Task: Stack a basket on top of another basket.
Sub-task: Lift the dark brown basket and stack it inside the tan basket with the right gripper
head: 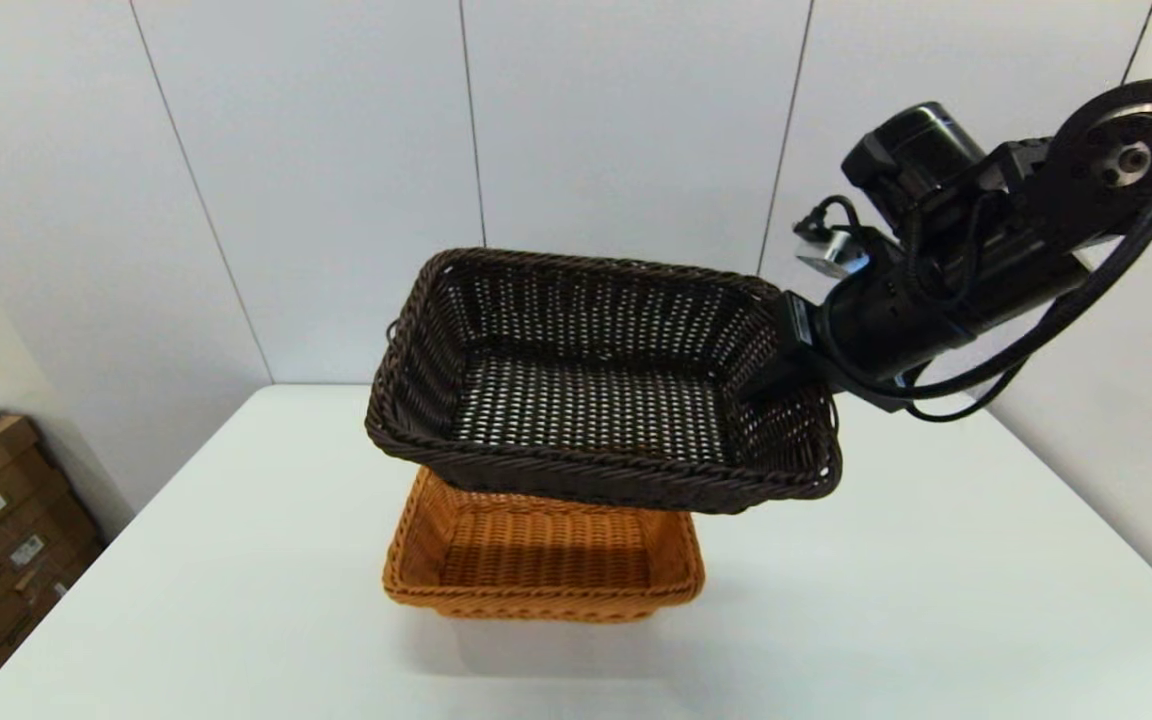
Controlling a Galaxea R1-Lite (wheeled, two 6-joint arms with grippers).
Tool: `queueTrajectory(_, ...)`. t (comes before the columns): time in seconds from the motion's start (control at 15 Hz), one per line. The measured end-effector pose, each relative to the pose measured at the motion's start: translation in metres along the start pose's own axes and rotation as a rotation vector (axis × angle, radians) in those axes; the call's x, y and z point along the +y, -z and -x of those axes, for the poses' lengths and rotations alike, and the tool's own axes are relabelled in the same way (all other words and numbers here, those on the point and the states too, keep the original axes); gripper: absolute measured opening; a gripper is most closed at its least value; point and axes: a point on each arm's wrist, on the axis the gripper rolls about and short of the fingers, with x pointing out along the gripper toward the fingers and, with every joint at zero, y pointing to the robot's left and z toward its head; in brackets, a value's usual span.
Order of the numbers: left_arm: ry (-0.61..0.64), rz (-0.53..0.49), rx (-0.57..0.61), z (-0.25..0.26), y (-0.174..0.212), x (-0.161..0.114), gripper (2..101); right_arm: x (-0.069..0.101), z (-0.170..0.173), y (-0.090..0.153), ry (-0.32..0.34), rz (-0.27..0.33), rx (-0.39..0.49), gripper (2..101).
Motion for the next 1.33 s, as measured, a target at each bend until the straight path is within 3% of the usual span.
queueTrajectory(0.47, -0.001, 0.0, 0.0, 0.0, 0.0, 0.0, 97.8, 0.004, -0.053, -0.002, 0.039, 0.026, 0.092, 14.4)
queueTrajectory(0.93, 0.0, 0.0, 0.0, 0.0, 0.0, 0.0, 97.8, 0.035, -0.114, 0.005, 0.052, 0.101, 0.14, 14.4)
queueTrajectory(1.33, 0.0, 0.0, 0.0, 0.0, 0.0, 0.0, 97.8, 0.029, -0.138, -0.002, 0.055, 0.038, 0.122, 14.4)
